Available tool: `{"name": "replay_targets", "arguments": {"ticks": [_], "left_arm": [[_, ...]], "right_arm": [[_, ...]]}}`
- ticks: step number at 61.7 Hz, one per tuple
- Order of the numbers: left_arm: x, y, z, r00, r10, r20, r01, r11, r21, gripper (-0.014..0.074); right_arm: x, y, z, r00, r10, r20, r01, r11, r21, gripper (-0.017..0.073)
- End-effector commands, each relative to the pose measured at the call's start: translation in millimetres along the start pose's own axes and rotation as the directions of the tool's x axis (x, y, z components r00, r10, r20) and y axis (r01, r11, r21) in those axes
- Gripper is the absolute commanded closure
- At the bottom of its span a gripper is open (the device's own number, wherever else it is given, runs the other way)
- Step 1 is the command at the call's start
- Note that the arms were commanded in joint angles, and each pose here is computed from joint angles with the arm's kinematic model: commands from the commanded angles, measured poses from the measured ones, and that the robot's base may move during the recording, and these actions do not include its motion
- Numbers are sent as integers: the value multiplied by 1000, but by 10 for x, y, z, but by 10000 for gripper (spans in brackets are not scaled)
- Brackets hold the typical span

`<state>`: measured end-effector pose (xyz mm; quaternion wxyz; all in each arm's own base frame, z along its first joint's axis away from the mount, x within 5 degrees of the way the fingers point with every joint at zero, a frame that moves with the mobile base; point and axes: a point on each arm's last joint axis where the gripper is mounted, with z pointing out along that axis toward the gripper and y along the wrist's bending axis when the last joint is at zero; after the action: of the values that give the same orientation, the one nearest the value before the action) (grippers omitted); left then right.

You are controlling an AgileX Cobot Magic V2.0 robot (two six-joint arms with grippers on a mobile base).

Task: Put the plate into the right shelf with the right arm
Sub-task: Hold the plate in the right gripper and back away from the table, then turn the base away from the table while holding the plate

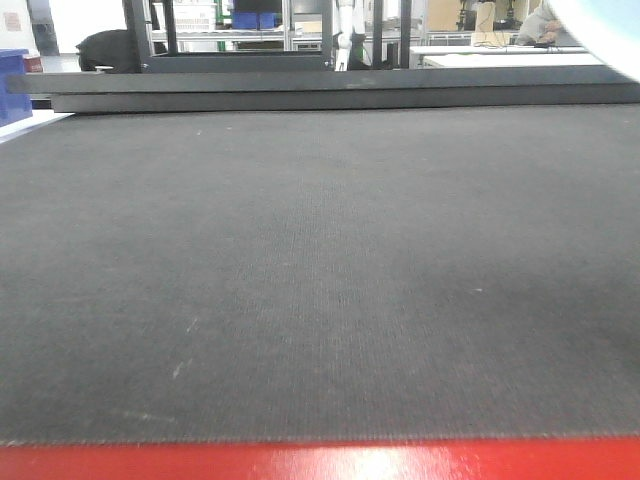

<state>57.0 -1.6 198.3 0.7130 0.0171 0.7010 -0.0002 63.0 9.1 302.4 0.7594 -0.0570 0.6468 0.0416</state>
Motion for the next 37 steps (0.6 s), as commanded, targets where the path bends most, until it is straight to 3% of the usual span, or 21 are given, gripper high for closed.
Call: {"name": "replay_targets", "arguments": {"ticks": [1,37], "left_arm": [[-52,11,-8,996,-15,89,16,1000,-11,722],[-52,11,-8,996,-15,89,16,1000,-11,722]], "right_arm": [[-180,-16,-3,994,-9,113,7,1000,17,505],[-180,-16,-3,994,-9,113,7,1000,17,505]]}}
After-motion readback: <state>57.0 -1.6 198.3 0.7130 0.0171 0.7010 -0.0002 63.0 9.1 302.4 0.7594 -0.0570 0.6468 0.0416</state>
